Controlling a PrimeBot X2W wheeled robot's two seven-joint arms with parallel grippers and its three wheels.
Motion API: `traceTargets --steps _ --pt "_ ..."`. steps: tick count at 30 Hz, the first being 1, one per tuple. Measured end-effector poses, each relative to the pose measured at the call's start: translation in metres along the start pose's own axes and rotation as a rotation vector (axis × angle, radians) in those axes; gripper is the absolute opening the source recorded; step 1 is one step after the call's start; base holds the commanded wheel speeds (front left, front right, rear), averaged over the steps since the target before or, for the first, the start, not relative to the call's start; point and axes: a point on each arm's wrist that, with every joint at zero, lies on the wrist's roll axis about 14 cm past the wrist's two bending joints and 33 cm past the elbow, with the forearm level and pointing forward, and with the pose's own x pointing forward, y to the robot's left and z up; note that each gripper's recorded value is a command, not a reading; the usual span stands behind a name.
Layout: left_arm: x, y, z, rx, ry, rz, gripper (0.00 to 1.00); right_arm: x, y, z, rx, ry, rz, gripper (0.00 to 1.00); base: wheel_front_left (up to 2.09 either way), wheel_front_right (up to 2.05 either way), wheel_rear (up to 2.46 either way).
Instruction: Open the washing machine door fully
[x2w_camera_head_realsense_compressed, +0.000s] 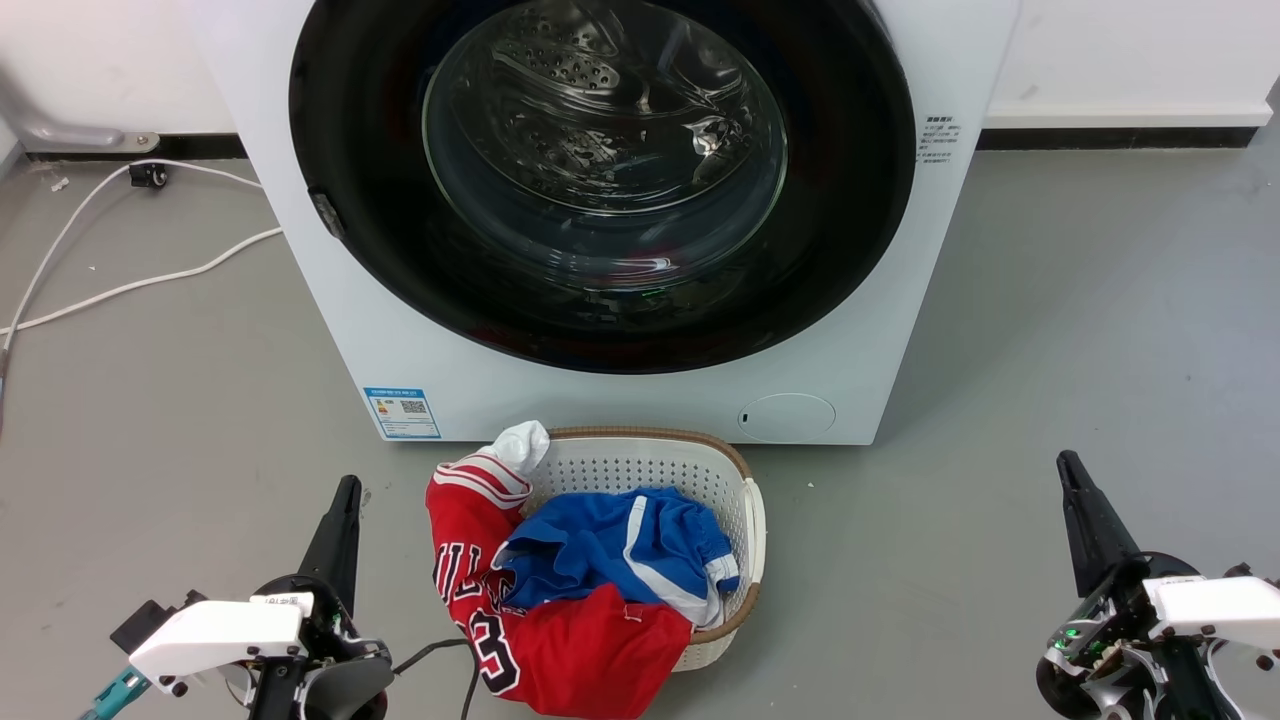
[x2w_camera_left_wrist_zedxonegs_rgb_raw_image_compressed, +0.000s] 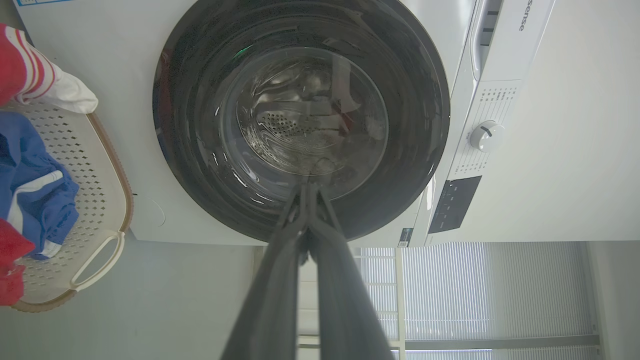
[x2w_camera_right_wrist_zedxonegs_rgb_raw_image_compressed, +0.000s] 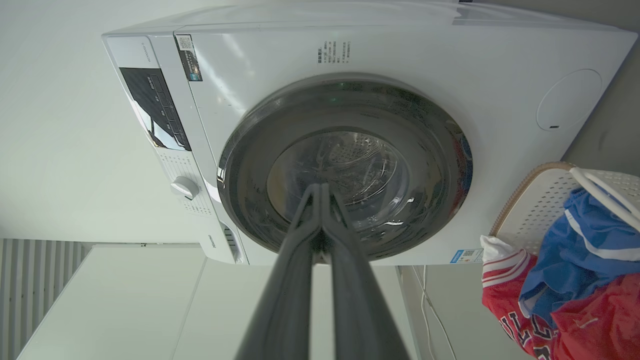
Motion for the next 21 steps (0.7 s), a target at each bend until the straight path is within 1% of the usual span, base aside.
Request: traceTargets --steps 21 --pt "0.0 0.0 0.0 0.0 0.0 0.0 0.0 0.0 0.0 0.0 0.001 0.0 0.0 0.0 0.0 0.0 0.0"
